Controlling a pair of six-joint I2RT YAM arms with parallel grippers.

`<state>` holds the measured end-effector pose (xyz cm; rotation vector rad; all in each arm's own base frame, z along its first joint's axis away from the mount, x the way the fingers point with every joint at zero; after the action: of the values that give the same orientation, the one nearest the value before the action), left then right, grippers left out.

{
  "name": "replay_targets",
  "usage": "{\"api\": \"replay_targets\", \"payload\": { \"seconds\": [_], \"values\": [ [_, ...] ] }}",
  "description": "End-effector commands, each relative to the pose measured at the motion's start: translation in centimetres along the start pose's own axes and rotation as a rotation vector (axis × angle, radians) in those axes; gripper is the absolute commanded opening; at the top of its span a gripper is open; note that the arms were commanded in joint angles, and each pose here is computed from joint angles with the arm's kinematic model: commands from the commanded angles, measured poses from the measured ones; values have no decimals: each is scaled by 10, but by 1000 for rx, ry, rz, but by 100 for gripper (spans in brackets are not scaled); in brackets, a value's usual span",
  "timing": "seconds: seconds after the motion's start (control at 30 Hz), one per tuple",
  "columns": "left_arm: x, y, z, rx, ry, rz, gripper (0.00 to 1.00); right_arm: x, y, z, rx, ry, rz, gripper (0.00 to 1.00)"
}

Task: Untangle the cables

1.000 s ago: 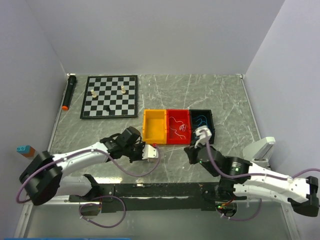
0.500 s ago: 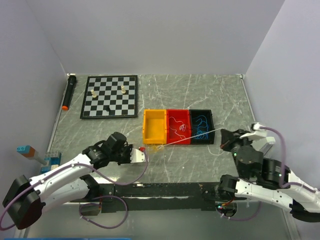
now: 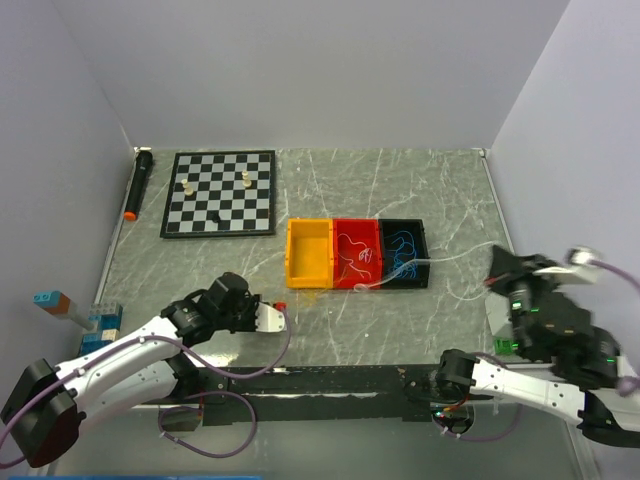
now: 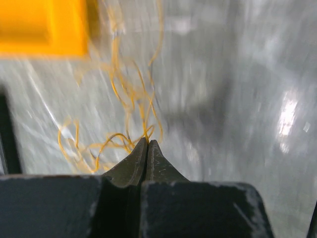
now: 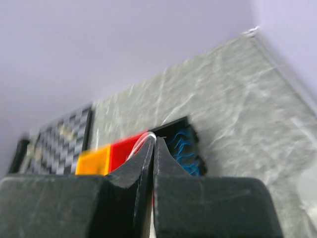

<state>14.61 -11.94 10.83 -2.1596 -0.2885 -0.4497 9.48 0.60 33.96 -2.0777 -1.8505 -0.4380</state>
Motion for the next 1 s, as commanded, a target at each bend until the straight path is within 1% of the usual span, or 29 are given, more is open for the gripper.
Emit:
{"api": "replay_targets", "payload": {
  "seconds": [0.0,0.03,0.1,0.17,0.2,0.27,0.37,0.53,0.6,0.7,0.73,0.8,0.87,0.97],
  "values": [
    [-24,-10,40,264,-36,69,1,-51,-13,-68,-190,201,242,0],
    [-24,-10,42,276,-37,71,1,-54,-14,-74,-202,218,249,0],
    [-25,-12,45,301,-32,74,1,-59,-16,-79,-215,166,264,0],
    [-27,-12,46,302,-37,73,1,-55,-15,-83,-223,137,270,0],
    [-26,-14,48,323,-35,54,1,-53,-14,-83,-222,145,260,0],
    [-26,-16,48,315,-41,44,1,-44,-10,-80,-211,131,232,0],
    [-16,-21,35,270,-69,12,1,-27,-4,-73,-189,100,189,0],
    [20,-39,-14,109,-134,-53,1,3,2,-66,-155,68,114,0],
    [32,-50,-37,39,-178,-49,1,20,4,-61,-150,23,103,0],
    [45,-66,-62,-35,-205,-36,1,45,6,-55,-150,-20,101,0],
    [46,-70,-66,-48,-214,-29,1,53,7,-53,-150,-28,101,0],
    [47,-77,-72,-64,-213,-5,4,70,9,-48,-150,-61,102,0],
    [46,-84,-75,-64,-205,17,7,86,11,-42,-149,-94,103,0],
    [44,-92,-76,-54,-202,39,9,108,16,-30,-154,-134,115,0]
  ]
}}
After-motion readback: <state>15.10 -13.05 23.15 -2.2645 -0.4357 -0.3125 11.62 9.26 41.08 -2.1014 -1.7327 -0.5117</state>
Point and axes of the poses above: each gripper's point midway between its finger pads, its own y axis out along the fingers, its own x axis along the line the jaws close on, z = x × y, the point moved 8 cm from there along -y, back along the fingers, and after that the axes turned 1 degree about y, right-handed, at the moved point
